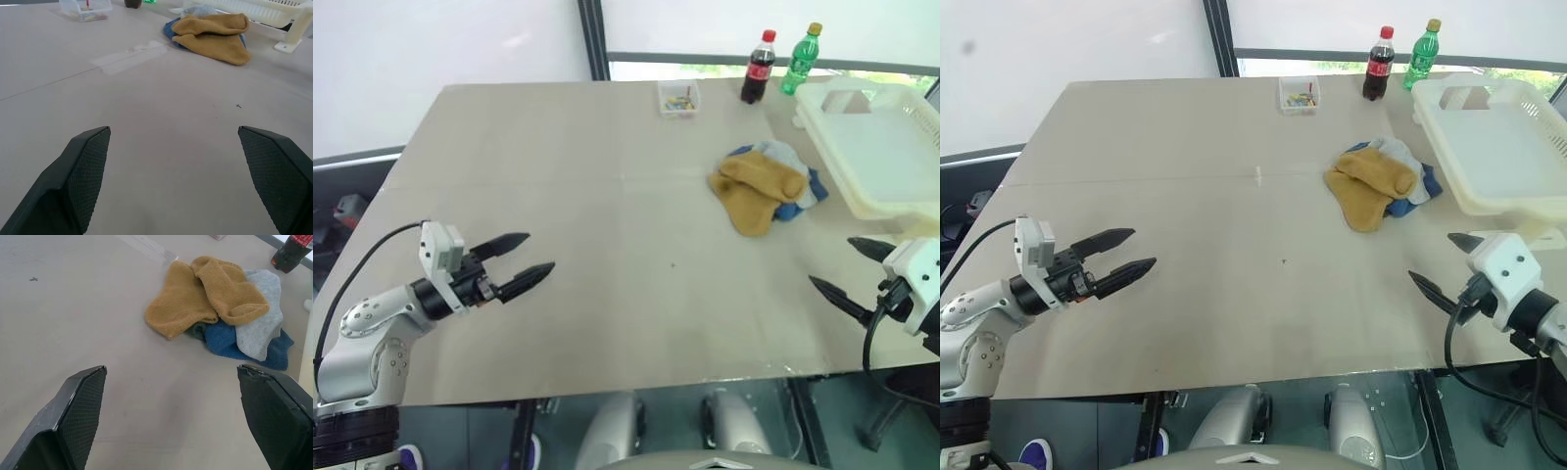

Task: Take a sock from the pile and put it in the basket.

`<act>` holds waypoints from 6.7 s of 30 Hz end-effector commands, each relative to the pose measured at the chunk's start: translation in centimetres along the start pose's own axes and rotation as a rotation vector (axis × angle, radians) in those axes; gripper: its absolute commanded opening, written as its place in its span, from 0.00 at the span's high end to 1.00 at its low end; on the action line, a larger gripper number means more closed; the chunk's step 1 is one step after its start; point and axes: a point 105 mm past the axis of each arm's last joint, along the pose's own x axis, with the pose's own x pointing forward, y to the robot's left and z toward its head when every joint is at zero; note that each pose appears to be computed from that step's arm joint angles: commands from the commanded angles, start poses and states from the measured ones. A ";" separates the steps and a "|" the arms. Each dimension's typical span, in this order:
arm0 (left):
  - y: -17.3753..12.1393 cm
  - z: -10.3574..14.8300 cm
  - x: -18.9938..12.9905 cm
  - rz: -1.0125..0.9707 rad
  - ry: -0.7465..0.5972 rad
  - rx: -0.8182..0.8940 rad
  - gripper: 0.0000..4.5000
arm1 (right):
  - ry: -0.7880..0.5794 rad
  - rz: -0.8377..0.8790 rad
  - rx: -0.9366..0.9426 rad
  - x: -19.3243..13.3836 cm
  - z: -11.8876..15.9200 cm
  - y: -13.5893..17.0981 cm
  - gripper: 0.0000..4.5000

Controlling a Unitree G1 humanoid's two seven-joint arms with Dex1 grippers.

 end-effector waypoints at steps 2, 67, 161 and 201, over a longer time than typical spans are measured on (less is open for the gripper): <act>-0.7 1.1 0.8 -0.031 -0.045 0.033 0.00 | -0.006 -0.015 -0.022 0.4 0.6 0.0 0.02; -6.4 3.5 7.8 -0.068 -0.242 0.038 0.00 | -0.091 -0.238 -0.404 22.7 5.4 -5.8 0.81; -4.0 -2.4 6.4 -0.065 0.118 -0.159 0.00 | -0.091 0.433 -0.100 14.4 3.8 10.2 0.40; 0.2 9.5 4.2 -0.378 0.092 -0.165 1.00 | -0.155 0.209 0.024 4.1 3.1 7.7 0.02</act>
